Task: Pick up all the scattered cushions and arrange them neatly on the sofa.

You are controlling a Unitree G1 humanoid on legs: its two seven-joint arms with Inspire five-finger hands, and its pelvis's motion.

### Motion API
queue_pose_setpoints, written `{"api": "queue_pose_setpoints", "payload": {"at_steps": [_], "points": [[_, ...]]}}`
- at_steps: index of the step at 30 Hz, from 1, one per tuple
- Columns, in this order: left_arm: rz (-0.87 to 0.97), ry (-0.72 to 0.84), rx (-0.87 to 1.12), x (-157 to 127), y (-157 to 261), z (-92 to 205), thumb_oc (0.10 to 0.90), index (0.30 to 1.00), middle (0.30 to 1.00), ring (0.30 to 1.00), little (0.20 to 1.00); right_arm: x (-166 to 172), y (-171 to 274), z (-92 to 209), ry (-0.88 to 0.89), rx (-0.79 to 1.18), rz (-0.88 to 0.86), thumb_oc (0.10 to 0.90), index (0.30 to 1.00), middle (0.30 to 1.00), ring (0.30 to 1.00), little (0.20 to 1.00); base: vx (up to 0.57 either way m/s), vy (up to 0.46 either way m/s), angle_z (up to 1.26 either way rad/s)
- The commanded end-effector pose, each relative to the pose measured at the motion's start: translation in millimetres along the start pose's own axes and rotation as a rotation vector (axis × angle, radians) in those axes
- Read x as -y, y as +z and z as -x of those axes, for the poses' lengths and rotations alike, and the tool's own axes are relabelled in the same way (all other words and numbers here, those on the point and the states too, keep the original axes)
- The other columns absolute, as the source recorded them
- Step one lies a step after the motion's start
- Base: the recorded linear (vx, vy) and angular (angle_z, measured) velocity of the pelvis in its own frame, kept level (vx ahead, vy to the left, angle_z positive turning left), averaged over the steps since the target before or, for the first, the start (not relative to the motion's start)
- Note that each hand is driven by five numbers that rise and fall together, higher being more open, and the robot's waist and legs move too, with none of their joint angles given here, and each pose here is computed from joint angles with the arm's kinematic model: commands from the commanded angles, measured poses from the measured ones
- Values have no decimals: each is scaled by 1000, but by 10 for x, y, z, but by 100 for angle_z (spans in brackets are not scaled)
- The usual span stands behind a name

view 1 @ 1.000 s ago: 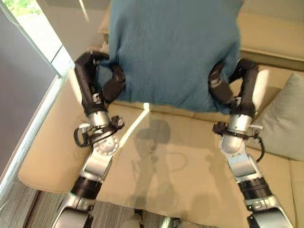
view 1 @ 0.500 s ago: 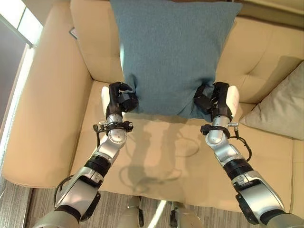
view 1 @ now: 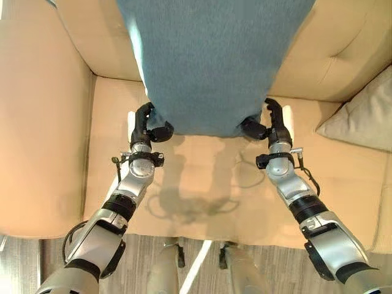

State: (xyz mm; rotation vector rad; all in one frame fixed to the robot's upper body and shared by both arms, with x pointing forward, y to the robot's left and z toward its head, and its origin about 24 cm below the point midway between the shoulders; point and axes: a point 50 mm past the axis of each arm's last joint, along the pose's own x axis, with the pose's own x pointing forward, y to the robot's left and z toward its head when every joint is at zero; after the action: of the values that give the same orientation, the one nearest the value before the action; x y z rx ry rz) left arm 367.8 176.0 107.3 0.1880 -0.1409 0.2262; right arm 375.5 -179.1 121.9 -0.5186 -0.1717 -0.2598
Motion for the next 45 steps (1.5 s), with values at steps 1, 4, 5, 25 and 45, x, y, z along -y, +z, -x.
{"api": "queue_pose_setpoints", "payload": {"at_steps": [1, 4, 5, 25, 45], "points": [[43, -80, 120, 199, 139, 52, 800, 900, 900, 900, 900, 47, 206, 25, -44, 152, -58, 800, 900, 900, 900, 900, 5, -18, -6], [66, -42, 83, 64, -13, 149, 800, 900, 900, 900, 900, 166, -45, 148, -70, 98, -31, 800, 900, 900, 900, 900, 23, -12, 19], [76, -28, 68, 17, -66, 181, 800, 900, 900, 900, 900, 204, -125, 196, -76, 80, -24, 800, 900, 900, 900, 900, 40, -9, 8], [-14, 145, -499, -1066, -1492, 1696, 800, 900, 900, 900, 900, 693, -1719, 1752, 39, -516, 74, 800, 900, 900, 900, 900, 72, -21, 1], [-232, -49, -1099, -833, -2301, 2796, 800, 900, 900, 900, 900, 313, -2156, 2283, 177, -828, 33, 800, 900, 900, 900, 900, -93, -55, 6]]}}
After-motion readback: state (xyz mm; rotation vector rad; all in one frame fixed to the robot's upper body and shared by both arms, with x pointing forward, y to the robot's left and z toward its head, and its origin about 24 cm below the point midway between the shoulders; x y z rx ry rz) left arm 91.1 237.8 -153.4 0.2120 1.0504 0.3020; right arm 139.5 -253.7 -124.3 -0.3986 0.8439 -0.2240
